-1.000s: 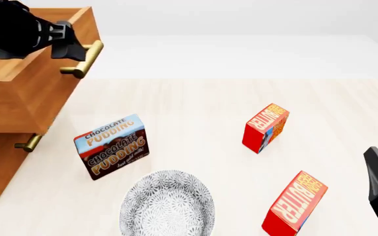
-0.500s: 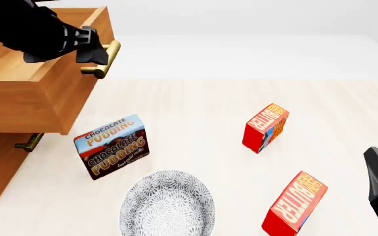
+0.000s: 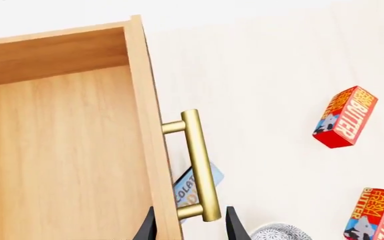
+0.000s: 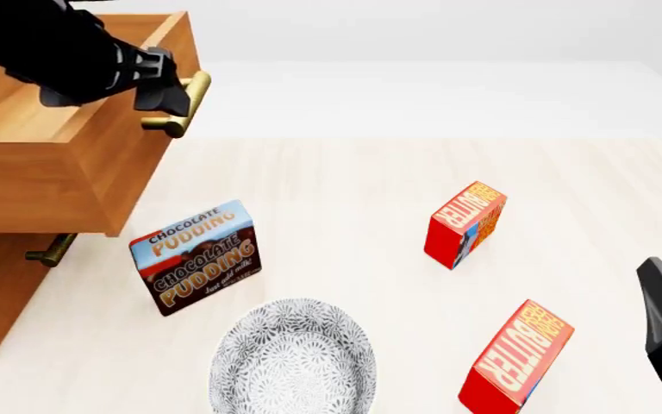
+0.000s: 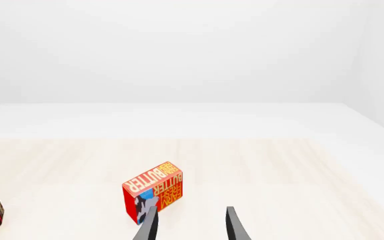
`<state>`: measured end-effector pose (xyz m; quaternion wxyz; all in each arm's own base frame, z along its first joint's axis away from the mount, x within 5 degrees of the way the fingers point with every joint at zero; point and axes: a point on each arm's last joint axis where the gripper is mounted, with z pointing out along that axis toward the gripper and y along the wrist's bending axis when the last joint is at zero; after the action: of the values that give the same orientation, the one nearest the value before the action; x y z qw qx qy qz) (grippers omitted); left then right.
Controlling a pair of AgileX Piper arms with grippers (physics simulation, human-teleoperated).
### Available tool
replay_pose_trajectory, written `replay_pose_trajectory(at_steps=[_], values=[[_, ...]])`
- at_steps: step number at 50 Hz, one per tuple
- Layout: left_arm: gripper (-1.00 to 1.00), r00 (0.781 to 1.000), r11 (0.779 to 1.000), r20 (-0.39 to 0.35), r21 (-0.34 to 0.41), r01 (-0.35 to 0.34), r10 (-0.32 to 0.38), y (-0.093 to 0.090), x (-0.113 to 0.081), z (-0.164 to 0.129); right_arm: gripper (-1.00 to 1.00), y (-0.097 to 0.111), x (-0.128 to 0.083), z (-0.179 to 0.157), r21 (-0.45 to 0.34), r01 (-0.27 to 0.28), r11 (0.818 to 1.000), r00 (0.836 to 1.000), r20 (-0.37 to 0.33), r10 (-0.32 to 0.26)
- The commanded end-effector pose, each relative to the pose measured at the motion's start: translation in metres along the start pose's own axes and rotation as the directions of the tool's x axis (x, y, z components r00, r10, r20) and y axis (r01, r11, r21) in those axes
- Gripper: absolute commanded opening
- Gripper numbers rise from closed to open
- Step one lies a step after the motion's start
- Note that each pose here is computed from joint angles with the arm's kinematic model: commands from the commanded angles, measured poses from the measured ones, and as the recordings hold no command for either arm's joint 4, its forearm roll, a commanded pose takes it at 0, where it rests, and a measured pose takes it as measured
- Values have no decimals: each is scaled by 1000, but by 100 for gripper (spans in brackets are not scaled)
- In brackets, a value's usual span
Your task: Put the butter at the front in the top drawer of the cabinet and close it.
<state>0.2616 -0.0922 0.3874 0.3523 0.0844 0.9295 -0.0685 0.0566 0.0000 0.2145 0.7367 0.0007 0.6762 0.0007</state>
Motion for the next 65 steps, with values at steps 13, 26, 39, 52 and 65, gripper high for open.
replay_pose_trajectory(at_steps=[13,26,39,52,65], values=[[100,991,991,79,72,-113,107,-9,-3,-60,100,0,0,0,0,1,1000,1000,0,-1],[100,985,988,99,57,-146,140,-3,0,-84,100,0,0,0,0,1,1000,1000,0,-1],[100,974,976,130,90,-200,188,-13,-1,-101,100,0,0,0,0,1,1000,1000,0,-1],[100,947,945,158,127,-301,281,-30,0,-91,100,0,0,0,0,1,1000,1000,0,-1],[100,919,892,203,242,-381,337,-83,-8,-64,100,0,0,0,0,0,1000,1000,0,0]])
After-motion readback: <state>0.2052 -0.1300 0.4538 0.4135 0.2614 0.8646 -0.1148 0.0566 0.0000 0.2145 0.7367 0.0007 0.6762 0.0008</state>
